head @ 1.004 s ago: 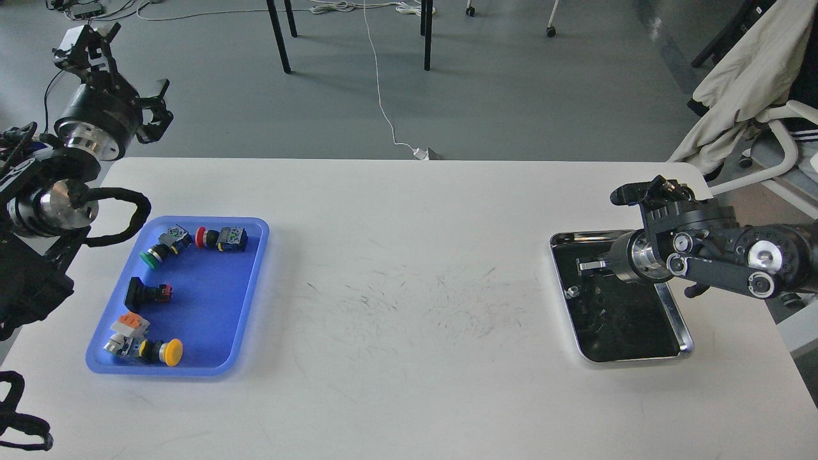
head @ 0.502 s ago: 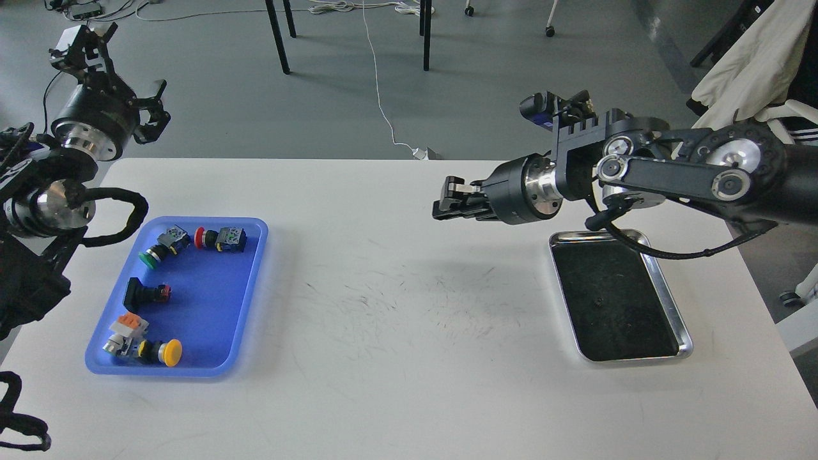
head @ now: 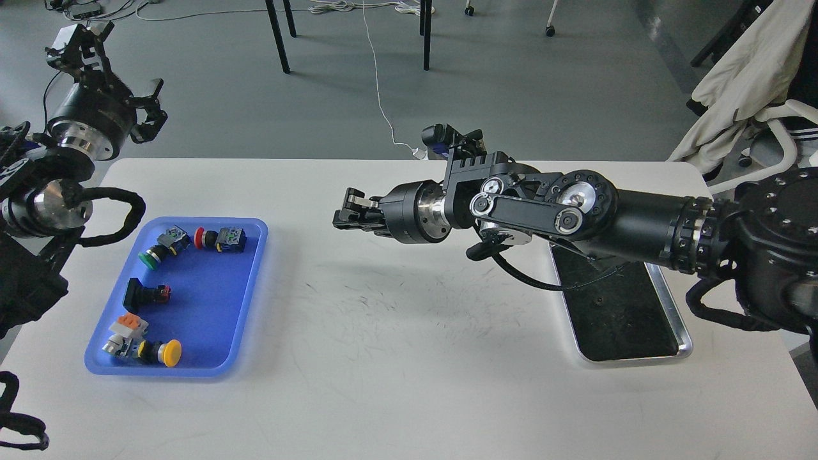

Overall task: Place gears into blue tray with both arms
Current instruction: 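Carry the black part to the table center and release it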

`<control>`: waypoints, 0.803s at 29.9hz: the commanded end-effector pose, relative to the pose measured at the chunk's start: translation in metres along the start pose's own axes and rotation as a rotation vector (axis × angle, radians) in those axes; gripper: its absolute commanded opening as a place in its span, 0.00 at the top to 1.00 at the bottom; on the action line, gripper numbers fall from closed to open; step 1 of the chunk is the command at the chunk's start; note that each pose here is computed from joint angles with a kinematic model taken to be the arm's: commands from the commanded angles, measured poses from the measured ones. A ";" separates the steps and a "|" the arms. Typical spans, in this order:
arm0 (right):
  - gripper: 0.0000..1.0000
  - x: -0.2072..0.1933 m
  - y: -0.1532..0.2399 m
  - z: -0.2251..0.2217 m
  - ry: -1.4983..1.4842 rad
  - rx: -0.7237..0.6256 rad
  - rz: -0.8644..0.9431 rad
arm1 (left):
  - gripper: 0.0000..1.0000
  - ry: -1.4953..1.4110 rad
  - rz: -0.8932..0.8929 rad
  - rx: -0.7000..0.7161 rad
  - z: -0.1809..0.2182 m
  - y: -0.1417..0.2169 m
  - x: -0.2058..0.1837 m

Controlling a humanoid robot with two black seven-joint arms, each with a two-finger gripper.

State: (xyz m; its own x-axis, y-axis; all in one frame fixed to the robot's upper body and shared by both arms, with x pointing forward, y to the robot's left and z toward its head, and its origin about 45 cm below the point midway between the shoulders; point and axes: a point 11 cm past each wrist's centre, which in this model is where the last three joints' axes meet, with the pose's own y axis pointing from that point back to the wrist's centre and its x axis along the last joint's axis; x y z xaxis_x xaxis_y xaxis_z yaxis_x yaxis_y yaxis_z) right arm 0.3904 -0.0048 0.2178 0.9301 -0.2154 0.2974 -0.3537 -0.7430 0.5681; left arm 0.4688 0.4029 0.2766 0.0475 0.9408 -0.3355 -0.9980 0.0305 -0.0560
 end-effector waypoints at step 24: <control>0.84 -0.070 -0.015 0.059 -0.147 -0.068 -0.094 | 0.02 0.013 0.001 0.005 -0.004 0.001 -0.001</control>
State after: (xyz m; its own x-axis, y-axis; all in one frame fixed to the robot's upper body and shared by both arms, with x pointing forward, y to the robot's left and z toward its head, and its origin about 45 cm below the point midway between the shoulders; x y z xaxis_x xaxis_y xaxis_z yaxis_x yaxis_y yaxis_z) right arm 0.3382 -0.0152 0.1463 0.9617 -0.2392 0.1336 -0.2682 -0.7230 0.6367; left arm 0.4686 0.4000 0.2730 0.0478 0.9358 -0.3492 -0.9982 0.0324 -0.0501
